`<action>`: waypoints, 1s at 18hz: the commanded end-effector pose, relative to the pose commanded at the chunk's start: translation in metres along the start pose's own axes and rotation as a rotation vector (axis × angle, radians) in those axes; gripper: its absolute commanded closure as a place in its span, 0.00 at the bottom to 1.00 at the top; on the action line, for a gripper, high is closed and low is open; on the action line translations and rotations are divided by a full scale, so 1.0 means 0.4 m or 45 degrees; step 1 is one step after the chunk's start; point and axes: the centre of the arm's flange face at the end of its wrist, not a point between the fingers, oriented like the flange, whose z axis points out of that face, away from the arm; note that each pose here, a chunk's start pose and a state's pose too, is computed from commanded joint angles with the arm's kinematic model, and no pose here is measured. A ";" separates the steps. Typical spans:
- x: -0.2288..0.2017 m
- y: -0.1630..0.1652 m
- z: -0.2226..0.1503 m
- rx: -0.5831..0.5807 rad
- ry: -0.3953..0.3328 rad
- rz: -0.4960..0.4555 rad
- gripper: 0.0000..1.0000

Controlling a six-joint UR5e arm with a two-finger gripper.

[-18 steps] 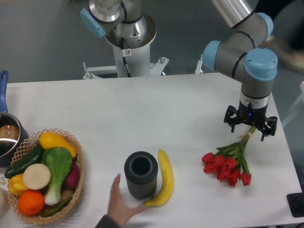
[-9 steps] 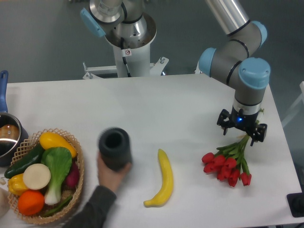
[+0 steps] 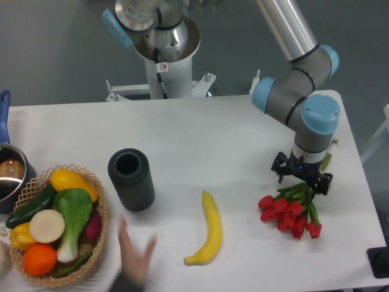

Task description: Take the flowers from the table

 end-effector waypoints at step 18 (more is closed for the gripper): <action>-0.029 0.074 -0.241 0.013 -0.168 -0.078 1.00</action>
